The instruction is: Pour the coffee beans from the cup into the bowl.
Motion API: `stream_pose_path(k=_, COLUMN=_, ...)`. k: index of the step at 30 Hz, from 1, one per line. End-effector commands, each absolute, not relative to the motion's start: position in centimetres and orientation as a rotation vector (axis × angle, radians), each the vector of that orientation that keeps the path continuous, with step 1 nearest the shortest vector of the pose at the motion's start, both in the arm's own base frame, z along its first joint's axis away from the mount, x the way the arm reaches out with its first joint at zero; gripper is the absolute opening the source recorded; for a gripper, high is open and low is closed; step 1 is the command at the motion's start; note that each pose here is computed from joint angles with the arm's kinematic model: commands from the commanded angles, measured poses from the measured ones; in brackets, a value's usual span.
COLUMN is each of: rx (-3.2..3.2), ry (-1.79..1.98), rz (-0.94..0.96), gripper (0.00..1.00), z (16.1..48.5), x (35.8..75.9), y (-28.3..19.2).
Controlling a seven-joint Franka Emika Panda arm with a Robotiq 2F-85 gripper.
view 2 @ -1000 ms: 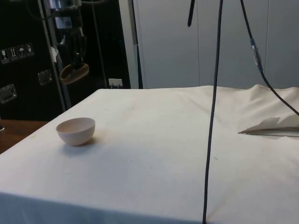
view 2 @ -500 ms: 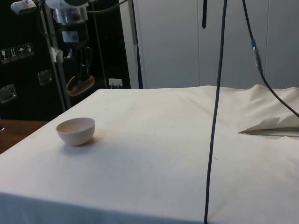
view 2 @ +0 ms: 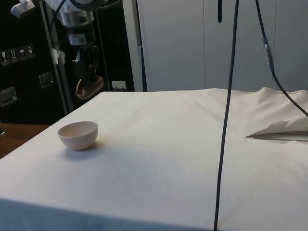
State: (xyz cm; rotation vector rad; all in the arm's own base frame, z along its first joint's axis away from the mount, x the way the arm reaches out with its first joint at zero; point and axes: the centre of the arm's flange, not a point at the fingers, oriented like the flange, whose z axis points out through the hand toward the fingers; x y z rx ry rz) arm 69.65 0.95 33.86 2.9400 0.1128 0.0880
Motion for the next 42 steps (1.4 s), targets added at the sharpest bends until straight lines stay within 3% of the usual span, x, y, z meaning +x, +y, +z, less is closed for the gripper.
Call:
stream_pose_path(k=1, rx=2.923, ry=0.112, rz=0.106, gripper=0.01, z=34.0, x=69.6, y=1.1)
stream_pose_path(k=42, rx=2.591, ry=0.081, rz=0.169, gripper=0.01, z=30.5, x=71.3, y=6.5)
